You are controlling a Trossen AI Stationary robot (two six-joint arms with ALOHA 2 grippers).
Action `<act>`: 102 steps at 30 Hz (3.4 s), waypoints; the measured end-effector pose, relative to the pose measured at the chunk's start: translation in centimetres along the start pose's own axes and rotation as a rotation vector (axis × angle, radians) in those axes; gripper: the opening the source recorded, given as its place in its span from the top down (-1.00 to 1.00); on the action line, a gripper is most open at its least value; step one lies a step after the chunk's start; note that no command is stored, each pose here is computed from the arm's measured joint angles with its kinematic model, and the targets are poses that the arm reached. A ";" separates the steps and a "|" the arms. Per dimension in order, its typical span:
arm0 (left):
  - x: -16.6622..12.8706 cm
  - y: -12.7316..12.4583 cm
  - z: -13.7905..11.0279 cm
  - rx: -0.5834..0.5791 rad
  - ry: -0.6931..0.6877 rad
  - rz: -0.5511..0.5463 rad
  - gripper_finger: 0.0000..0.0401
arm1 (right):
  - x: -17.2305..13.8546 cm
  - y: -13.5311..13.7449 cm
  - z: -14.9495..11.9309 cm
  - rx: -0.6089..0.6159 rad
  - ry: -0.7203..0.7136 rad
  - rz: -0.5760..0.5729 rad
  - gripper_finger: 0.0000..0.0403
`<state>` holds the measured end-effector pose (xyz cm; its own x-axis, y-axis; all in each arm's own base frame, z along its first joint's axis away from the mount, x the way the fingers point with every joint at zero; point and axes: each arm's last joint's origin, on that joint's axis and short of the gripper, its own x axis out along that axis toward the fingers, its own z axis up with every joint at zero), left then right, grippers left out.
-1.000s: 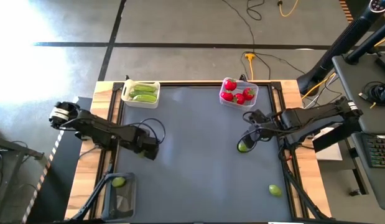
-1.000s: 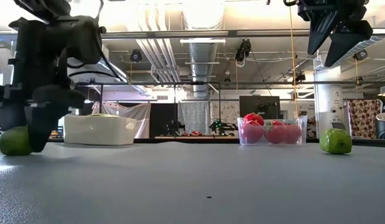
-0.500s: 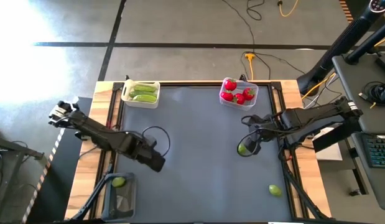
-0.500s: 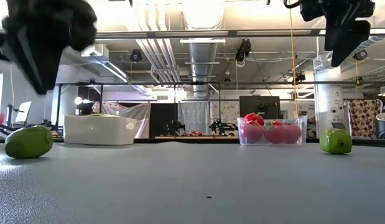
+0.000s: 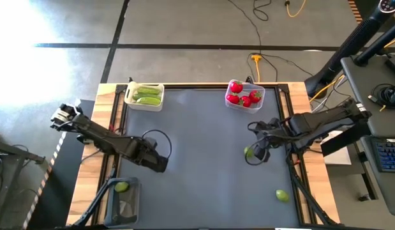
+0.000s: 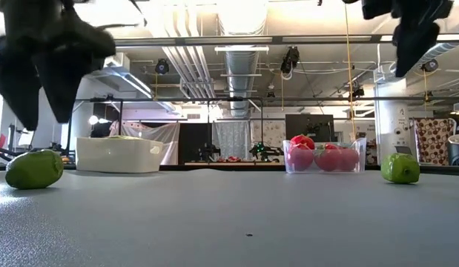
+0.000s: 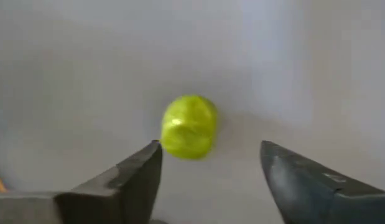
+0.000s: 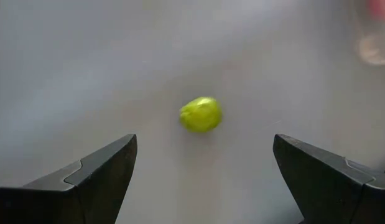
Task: Sort produce into baskets
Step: Put the left lime into the black bin, then put the top lime into the black bin
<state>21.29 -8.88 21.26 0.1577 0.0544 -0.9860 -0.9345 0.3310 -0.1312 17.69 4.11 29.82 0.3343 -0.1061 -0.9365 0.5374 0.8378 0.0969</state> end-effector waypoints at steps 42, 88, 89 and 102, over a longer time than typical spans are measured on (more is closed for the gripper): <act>-6.3 4.2 -14.7 0.619 -0.003 -0.081 0.33 | 10.7 17.6 -2.2 0.327 -0.011 0.021 -0.83; -7.1 1.2 -8.7 0.352 -0.728 -0.349 -0.49 | 16.5 2.5 0.3 0.900 0.185 -0.354 -0.64; -7.3 0.6 -8.4 0.297 -0.781 -0.390 -0.49 | 16.7 2.5 0.1 0.907 0.180 -0.345 -0.59; -9.4 -5.4 -7.1 0.526 -0.683 -0.556 -0.23 | 16.2 7.8 3.3 0.543 -0.116 -0.015 0.21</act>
<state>22.63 -17.88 30.52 0.8275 0.2377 -0.5086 -0.4415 0.8352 -0.3280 29.88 7.13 16.53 0.3905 -0.1997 -0.8987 0.8541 0.4428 0.2727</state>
